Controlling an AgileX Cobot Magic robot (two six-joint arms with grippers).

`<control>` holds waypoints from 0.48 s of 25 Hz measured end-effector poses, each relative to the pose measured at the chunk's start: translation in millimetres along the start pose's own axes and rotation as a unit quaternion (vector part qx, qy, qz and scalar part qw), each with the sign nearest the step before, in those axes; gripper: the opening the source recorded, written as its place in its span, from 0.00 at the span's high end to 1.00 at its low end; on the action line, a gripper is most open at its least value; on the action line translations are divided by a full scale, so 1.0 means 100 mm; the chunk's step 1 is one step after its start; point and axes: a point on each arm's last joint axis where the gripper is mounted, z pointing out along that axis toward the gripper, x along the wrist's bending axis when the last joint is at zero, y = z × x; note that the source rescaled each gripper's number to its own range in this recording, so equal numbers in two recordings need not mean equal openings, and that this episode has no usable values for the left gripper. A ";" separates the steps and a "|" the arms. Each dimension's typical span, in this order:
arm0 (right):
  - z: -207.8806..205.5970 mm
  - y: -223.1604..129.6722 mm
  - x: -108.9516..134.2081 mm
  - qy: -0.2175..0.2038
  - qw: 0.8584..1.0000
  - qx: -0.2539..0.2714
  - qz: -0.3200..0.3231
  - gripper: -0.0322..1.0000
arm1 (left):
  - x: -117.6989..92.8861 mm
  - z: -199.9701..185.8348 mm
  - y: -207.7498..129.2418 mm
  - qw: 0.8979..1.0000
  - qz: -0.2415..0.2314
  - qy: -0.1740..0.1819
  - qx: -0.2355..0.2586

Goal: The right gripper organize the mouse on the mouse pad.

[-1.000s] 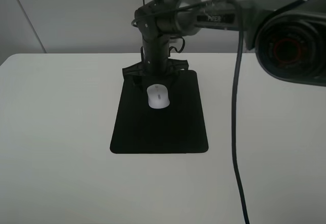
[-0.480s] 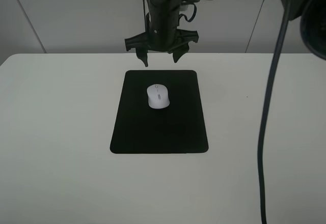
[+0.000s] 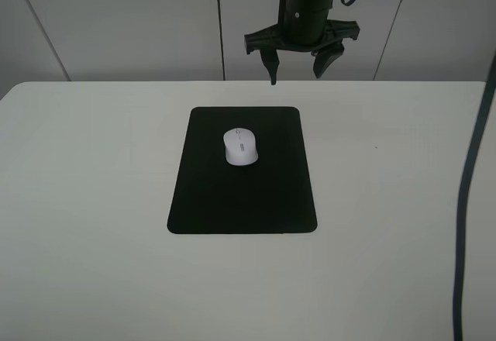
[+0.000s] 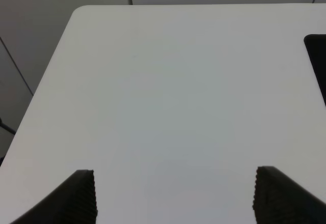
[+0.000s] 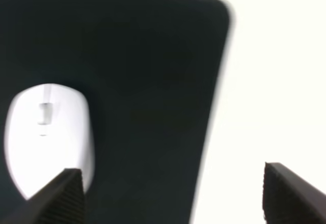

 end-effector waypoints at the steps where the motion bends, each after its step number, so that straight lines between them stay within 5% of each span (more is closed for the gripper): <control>1: 0.01 -0.02 -0.08 -0.002 1.000 0.005 0.004 0.51 | 0.00 0.00 0.00 1.000 0.000 0.000 0.000; 12: -0.15 -0.48 -1.05 -0.003 0.996 0.002 0.093 0.51 | 0.00 0.00 0.00 1.000 0.000 0.000 0.000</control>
